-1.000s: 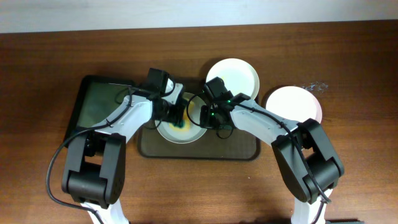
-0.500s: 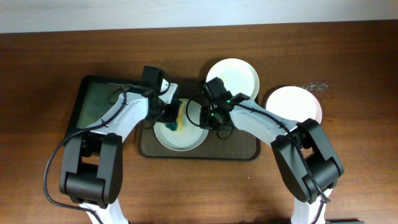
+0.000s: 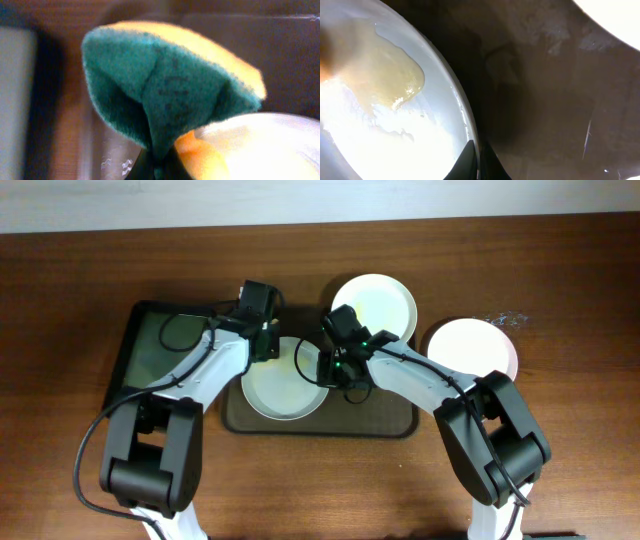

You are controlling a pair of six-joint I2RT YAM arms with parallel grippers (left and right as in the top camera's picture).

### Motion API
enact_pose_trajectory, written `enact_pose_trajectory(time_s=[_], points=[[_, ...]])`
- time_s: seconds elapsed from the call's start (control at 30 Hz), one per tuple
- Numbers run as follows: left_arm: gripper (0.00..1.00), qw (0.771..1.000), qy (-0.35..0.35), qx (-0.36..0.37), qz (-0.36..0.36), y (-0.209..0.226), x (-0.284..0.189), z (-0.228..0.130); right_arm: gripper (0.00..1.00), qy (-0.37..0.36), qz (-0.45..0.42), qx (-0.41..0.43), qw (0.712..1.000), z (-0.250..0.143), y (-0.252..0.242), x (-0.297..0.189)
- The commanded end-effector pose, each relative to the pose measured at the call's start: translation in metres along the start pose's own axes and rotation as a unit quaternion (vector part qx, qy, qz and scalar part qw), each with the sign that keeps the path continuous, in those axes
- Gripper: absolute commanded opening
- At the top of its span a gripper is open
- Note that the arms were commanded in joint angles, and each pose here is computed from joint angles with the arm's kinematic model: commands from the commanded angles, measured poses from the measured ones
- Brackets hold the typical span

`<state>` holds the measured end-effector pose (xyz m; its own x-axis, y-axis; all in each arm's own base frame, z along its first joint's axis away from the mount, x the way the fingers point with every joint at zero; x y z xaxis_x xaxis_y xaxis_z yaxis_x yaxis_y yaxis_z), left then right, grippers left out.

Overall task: Clean dirty plates on tray and stack at the side
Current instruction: 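Scrub the held plate with the sponge in the left gripper, then lift the sponge away with left gripper and raise the plate with right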

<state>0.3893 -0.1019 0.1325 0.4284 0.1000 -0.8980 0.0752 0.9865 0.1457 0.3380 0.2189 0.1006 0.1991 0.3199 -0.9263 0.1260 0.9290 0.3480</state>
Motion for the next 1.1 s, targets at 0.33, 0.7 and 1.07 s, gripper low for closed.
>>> enact_pose_trajectory(time_s=[0.33,0.7,1.07], points=[[0.00,0.990,0.044,-0.131,0.020,0.124,-0.085,0.020,0.04,-0.099,-0.177,-0.100,0.974,0.002,0.034,-0.080],[0.00,0.990,0.044,-0.133,0.021,0.126,-0.085,0.019,0.04,-0.456,-0.417,-0.253,0.744,-0.066,0.118,-0.166],[0.00,0.990,0.044,-0.133,0.021,0.126,-0.085,0.019,0.04,-0.478,-0.404,-0.268,0.733,-0.085,0.130,-0.167]])
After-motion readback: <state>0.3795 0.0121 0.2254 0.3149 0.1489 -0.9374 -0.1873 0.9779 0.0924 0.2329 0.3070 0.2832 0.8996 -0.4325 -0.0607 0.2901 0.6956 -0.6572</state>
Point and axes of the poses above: each gripper's point midway between its finger pads, its own x axis out along the fingers, its own y axis along the line the jaws close on, z = x × y, the point moved 10 cm from there along -x, back along the fingers, and after that the axes turned 5 degrees about x, right-handed, at the moved point
